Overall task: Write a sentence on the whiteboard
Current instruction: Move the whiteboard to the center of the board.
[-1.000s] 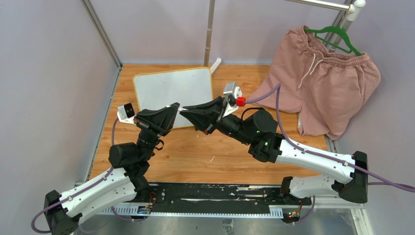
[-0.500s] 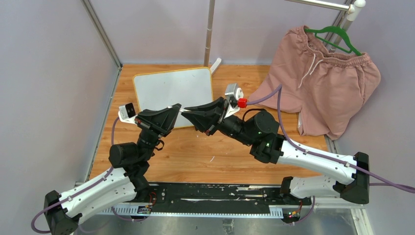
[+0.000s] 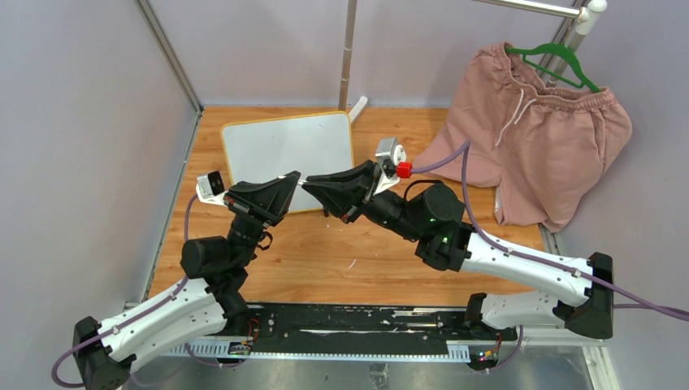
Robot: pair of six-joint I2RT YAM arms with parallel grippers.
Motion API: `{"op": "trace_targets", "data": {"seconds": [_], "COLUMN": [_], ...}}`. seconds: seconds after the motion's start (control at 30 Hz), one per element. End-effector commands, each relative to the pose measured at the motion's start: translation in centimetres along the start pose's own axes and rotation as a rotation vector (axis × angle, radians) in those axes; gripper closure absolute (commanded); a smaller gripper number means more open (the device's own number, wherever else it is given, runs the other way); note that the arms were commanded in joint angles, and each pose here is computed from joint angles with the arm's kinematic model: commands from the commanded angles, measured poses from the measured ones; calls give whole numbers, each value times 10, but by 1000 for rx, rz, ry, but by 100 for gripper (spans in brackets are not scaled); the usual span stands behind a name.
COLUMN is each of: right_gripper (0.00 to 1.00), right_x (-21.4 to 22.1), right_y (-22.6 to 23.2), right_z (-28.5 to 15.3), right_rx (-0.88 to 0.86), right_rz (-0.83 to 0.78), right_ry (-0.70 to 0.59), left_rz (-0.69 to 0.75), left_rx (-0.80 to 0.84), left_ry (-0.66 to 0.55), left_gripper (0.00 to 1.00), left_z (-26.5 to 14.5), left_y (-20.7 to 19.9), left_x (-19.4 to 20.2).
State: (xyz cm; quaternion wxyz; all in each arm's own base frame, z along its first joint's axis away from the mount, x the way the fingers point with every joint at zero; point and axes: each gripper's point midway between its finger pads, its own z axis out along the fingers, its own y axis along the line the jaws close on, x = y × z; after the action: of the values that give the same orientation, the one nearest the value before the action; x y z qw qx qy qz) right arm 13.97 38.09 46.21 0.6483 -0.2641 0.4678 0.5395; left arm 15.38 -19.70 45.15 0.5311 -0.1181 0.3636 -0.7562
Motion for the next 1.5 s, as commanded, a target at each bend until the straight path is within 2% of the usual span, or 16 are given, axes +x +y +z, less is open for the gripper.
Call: {"op": "trace_targets", "data": {"seconds": [0.0, 0.2, 0.4, 0.57, 0.7, 0.87, 1.0, 1.17, 1.33, 1.4, 1.47], "right_gripper": [87, 91, 72, 69, 75, 61, 59, 65, 92, 100, 100], "right_x": [-21, -19, -20, -21, -21, -24, -23, -24, -24, -23, -24], "right_y": [7, 8, 7, 6, 5, 4, 3, 2, 1, 1, 1], "right_z": [0, 0, 1, 1, 0, 0, 0, -1, -2, -2, -4], "right_rx": [-19, -20, -11, -2, 1, 9, 12, 18, 18, 19, 19], "right_rz": [-8, -5, 8, 10, 10, 7, 7, 4, 2, 2, -4], "right_ry": [-47, -29, -28, -30, -39, -52, -52, -60, -63, -64, -70], "left_rz": [17, 14, 13, 14, 14, 12, 12, 12, 7, 8, 6], "left_rx": [10, 14, 17, 18, 19, 17, 16, 14, 14, 14, 10], "left_ry": [-6, -4, -3, 0, 2, 0, -1, 3, 10, 11, 13], "left_gripper": [100, 100, 100, 100, 100, 100, 100, 100, 100, 100, 100], "left_z": [1, 2, 2, 2, 2, 2, 2, 2, 2, 1, 0], "left_y": [-3, -5, -6, -6, -6, -6, -5, -4, -4, -4, -2], "left_x": [-1, -1, -1, -1, -1, -1, -1, 0, 2, 2, 3]}}
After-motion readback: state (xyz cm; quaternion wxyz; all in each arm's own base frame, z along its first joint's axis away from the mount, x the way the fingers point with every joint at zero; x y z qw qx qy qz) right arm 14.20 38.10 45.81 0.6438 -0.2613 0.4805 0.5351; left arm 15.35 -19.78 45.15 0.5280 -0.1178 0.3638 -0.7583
